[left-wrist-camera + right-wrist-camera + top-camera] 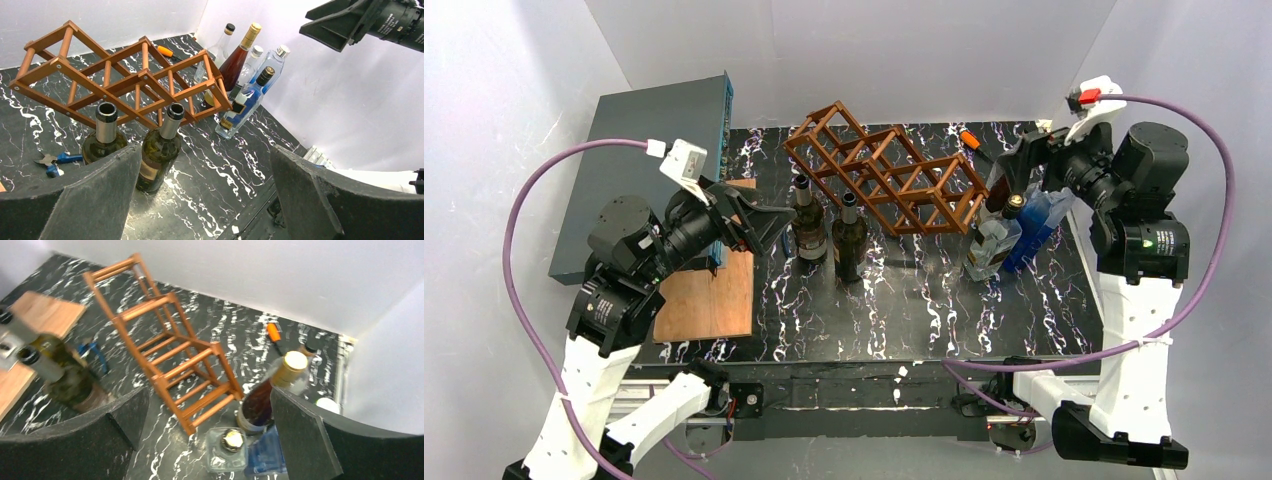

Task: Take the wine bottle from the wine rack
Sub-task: Reset both arms

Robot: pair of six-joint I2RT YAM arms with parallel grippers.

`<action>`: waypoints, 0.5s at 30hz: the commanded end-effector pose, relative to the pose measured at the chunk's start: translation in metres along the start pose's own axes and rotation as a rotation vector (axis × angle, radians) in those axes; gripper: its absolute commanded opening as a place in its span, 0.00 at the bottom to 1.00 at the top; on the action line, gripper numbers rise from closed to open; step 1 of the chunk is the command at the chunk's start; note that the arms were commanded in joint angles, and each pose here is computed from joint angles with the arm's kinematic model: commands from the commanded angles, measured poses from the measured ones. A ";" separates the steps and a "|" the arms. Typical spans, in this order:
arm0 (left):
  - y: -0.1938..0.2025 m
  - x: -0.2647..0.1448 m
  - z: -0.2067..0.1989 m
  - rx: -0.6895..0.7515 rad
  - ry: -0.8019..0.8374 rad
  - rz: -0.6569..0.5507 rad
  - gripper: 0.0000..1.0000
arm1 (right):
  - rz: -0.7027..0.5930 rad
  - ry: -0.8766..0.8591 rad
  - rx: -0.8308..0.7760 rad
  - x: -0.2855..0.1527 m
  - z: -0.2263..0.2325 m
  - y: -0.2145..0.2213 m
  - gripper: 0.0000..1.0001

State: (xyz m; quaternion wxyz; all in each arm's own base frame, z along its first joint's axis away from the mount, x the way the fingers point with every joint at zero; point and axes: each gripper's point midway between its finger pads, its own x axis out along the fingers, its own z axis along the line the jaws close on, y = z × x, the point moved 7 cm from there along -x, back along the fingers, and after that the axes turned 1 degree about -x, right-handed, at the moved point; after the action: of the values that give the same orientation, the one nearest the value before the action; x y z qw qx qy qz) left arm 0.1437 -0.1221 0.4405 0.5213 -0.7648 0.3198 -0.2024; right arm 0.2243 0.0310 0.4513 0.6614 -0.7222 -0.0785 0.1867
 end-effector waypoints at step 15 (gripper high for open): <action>0.000 0.003 0.003 0.018 0.000 -0.016 0.99 | -0.068 -0.276 -0.024 -0.007 0.029 -0.004 1.00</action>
State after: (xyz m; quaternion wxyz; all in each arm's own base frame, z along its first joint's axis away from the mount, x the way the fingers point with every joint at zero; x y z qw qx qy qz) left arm 0.1463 -0.1234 0.4385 0.5212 -0.7649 0.3199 -0.2022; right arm 0.2213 0.0378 0.4450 0.6616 -0.7101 -0.1048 0.2169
